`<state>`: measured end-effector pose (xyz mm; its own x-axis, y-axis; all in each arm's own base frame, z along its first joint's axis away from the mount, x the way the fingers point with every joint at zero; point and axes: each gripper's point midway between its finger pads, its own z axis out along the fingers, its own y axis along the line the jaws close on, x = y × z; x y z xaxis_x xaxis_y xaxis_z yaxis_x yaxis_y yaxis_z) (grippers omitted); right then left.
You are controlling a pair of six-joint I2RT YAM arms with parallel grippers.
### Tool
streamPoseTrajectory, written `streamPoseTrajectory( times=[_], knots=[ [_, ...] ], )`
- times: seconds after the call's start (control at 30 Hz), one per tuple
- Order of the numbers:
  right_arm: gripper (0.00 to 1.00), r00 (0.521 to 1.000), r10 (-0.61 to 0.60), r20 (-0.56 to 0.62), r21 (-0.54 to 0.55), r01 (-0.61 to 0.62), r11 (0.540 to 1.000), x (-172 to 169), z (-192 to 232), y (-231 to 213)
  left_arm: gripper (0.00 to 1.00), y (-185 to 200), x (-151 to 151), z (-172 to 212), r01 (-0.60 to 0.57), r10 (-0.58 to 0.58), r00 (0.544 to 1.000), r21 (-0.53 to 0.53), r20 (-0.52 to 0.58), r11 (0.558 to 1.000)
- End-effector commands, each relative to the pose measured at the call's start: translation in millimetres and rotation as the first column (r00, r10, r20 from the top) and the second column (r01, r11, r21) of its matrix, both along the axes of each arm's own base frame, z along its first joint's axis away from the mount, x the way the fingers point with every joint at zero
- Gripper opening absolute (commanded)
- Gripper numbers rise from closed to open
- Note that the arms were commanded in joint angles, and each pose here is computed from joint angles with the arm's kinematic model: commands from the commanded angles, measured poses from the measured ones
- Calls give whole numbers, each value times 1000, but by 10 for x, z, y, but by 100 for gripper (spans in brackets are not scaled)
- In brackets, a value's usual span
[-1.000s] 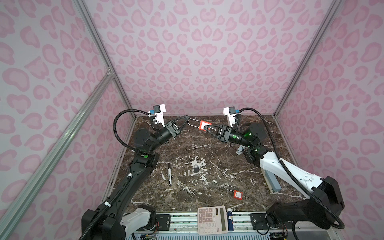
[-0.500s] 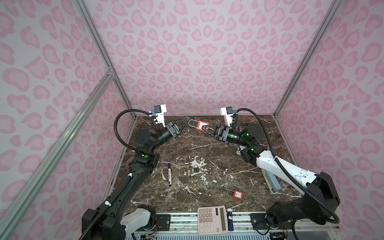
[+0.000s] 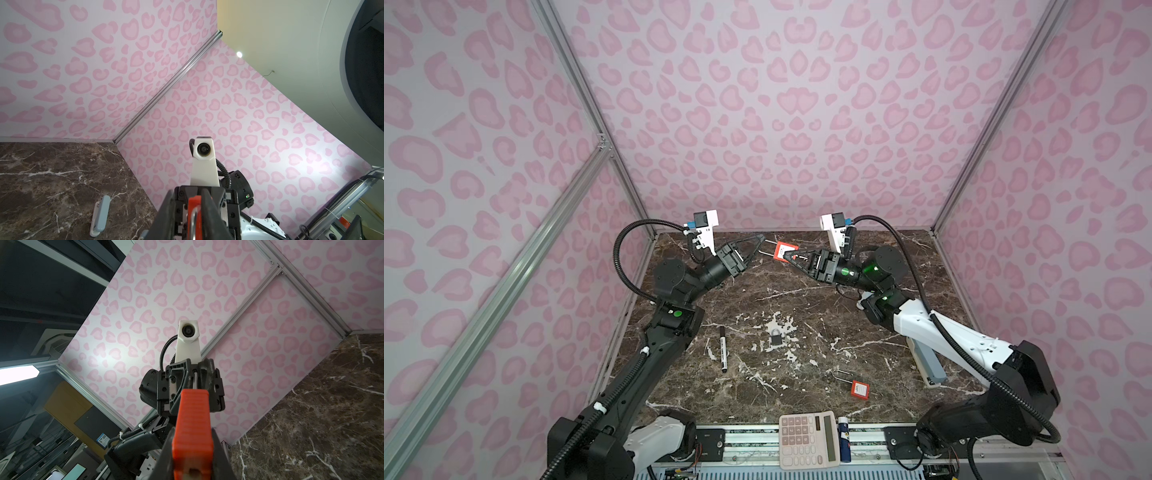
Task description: Lock with the key
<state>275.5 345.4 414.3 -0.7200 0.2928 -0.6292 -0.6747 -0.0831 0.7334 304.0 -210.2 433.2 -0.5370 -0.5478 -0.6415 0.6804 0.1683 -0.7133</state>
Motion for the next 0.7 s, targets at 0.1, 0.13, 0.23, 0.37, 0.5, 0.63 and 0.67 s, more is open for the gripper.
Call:
streamPoseTrajectory(
  times=[0.1,0.13,0.23,0.37,0.5,0.63,0.67],
  knots=[
    [13,999,-16,42,15,15,1000,-11,61,-36,50,-27,-54,44,31,-31,999,11,29,999],
    [13,999,-19,40,16,18,1000,1,53,-36,51,-37,-56,46,38,-38,999,9,28,999],
    [13,999,-18,39,24,17,1000,7,64,-25,52,-61,-63,30,52,-52,998,12,23,999],
    [13,999,-3,37,36,2,999,12,86,28,56,-107,-74,15,67,-68,998,16,20,998],
    [13,999,11,33,41,-12,999,22,80,93,56,-151,-81,24,79,-80,997,16,23,997],
    [13,999,22,26,43,-23,999,16,53,163,56,-195,-89,32,92,-92,995,16,23,996],
    [13,999,26,25,44,-27,999,10,48,185,56,-204,-91,34,94,-94,995,16,24,995]
  ],
)
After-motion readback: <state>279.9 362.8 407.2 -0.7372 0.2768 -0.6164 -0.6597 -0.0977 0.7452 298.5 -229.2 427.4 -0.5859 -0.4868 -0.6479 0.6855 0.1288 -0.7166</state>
